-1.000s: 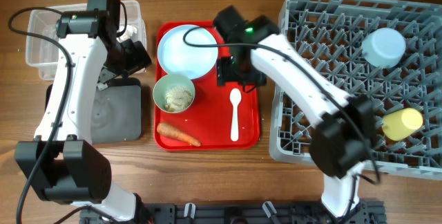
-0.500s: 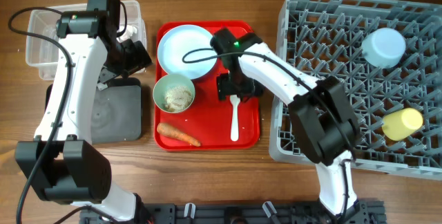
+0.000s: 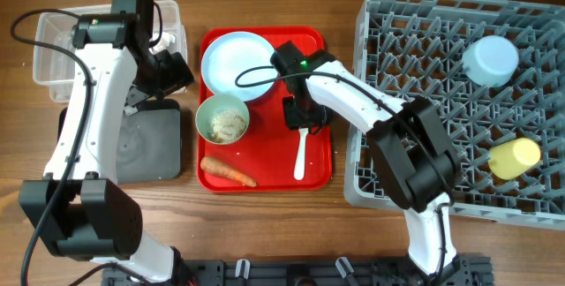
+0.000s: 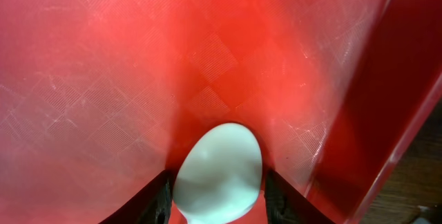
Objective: Sort waste into correct bins and load items into the dishwasher rack
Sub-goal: 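Move right gripper to the white spoon and grasp it, then place the white spoon in the rack's left edge with right gripper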
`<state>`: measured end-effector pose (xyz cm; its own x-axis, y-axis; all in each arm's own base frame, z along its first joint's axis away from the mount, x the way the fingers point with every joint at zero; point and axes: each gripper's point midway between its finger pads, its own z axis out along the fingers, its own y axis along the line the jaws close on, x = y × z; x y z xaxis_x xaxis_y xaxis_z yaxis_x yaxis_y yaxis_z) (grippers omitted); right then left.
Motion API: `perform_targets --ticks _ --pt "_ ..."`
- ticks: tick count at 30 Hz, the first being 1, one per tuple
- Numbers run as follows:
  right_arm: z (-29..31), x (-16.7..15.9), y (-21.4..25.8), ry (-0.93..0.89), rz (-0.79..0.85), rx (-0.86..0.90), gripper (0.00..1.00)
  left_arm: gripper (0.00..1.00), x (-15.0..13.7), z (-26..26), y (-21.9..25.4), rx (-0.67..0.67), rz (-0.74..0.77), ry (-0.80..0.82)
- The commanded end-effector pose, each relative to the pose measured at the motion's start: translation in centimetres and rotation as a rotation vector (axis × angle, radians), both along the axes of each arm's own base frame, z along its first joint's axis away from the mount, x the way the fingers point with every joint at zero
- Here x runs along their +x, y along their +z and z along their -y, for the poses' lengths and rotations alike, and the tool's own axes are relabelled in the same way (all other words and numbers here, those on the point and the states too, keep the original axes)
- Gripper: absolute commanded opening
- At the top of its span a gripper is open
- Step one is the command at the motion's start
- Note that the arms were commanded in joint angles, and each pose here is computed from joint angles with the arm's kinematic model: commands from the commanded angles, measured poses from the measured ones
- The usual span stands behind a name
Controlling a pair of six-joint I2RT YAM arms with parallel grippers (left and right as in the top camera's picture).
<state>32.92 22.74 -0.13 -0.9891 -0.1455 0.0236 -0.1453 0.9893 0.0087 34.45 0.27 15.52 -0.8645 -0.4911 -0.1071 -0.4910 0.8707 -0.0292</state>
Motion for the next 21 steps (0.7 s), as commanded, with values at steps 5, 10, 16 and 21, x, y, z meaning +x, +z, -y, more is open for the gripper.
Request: perform_targets --ticks 5,10,16,21 --pt "0.5 -1.1 -1.5 -0.004 -0.040 -0.022 0.34 0.92 0.1 0.0 -0.1 -0.005 -0.004 0.006" --pt "0.1 -0.5 -0.2 -0.018 -0.010 -0.002 0.33 0.92 0.0 0.0 -0.1 -0.005 -0.008 0.006" --pt "-0.2 1.8 8.5 -0.011 0.184 0.126 0.33 0.92 0.0 0.0 -0.1 -0.005 -0.008 0.006" --pt "5.1 2.8 18.4 -0.066 0.380 0.205 0.33 0.92 0.0 0.0 -0.1 -0.005 -0.008 0.006"
